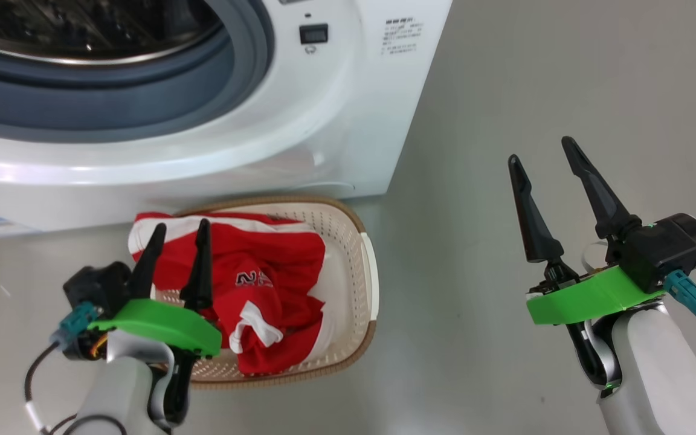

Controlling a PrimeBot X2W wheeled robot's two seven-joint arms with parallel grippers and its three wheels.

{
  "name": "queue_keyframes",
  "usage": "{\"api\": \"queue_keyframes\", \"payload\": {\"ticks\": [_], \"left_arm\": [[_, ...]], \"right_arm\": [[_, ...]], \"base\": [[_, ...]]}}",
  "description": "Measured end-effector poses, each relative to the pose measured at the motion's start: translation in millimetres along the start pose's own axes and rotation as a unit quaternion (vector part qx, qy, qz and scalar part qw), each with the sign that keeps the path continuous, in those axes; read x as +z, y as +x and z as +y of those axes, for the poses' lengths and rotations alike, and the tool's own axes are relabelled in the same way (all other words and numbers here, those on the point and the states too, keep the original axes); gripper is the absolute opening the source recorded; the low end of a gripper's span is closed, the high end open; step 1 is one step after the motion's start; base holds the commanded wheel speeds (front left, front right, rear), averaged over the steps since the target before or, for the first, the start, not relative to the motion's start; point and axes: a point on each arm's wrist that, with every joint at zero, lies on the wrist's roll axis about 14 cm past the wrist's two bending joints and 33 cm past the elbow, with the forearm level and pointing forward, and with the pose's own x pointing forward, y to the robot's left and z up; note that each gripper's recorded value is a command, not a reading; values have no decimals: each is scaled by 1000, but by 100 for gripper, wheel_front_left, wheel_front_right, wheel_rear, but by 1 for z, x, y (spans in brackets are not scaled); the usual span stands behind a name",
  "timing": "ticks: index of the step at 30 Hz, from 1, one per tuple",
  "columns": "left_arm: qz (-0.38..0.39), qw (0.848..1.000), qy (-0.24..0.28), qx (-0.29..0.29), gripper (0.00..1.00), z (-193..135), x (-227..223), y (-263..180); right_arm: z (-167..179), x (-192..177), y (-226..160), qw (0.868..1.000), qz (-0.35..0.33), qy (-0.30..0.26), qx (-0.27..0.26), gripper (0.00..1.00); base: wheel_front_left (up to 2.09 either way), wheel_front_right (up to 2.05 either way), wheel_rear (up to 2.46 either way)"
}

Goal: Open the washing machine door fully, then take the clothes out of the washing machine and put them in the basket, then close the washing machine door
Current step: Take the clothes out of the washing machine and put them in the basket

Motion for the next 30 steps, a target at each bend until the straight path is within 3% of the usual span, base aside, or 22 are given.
{"api": "queue_keyframes", "payload": {"ticks": [15,30], "left_arm": [[-139,989,44,-11,100,-13,86,-58],[-179,982,68,-5,100,-14,104,-112]], "right_arm": [[-2,38,-29,999,-31,-5,-15,100],[-5,62,-71,998,-56,-9,-30,100]], "base": [[0,0,0],[0,0,0]]}}
